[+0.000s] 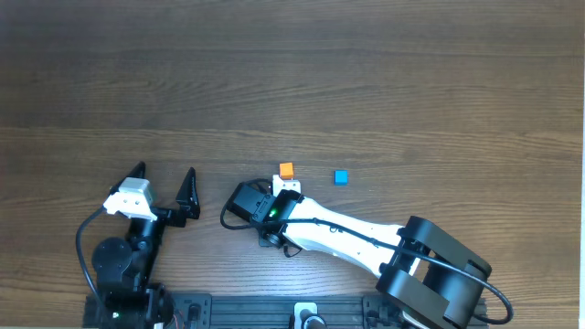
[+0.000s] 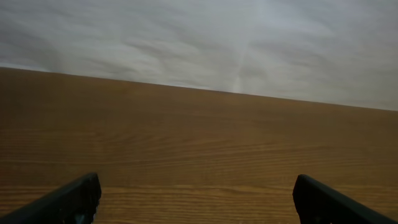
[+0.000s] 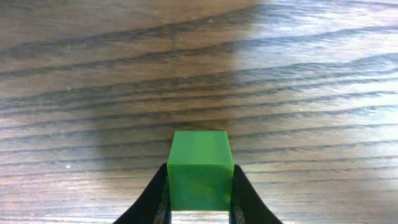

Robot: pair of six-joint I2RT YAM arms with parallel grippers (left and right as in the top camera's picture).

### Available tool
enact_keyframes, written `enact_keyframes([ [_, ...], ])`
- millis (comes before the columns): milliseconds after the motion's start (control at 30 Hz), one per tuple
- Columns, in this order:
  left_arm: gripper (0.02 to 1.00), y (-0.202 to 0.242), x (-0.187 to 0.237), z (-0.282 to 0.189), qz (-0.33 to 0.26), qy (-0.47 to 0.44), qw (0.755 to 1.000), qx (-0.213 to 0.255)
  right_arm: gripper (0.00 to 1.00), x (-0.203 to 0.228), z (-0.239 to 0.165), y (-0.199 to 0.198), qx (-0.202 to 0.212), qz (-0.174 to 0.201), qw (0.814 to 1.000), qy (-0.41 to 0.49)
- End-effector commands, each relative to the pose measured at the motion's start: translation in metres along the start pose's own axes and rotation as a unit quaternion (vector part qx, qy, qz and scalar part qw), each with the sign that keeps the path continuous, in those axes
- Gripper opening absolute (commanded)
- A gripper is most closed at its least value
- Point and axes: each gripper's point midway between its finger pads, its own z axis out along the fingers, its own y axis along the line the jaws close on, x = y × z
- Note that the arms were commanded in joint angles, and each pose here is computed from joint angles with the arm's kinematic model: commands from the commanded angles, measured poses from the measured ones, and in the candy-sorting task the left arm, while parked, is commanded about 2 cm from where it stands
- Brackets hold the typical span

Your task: Stack Cubes

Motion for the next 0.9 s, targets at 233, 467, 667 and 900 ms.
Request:
enact_keyframes([
  [233,0.998,-0.002,0.003,0.0,0.007,0.001,1.0,0.007,0.012,-0.049,-0.086,0.003,-0.001,-0.03,0.997,-0.075],
  [467,1.0,-0.002,0.003,0.0,0.007,0.001,1.0,0.007,0.012,-0.096,-0.134,-0.008,-0.013,-0.045,0.994,-0.096],
  [667,1.0,-0.002,0.003,0.0,0.007,0.001,1.0,0.007,0.012,-0.114,-0.123,-0.025,-0.021,-0.036,0.997,-0.058],
  [900,1.0,-0.002,0.003,0.0,0.007,0.001,1.0,0.007,0.012,-0.119,-0.098,-0.023,-0.007,-0.045,0.998,-0.034],
])
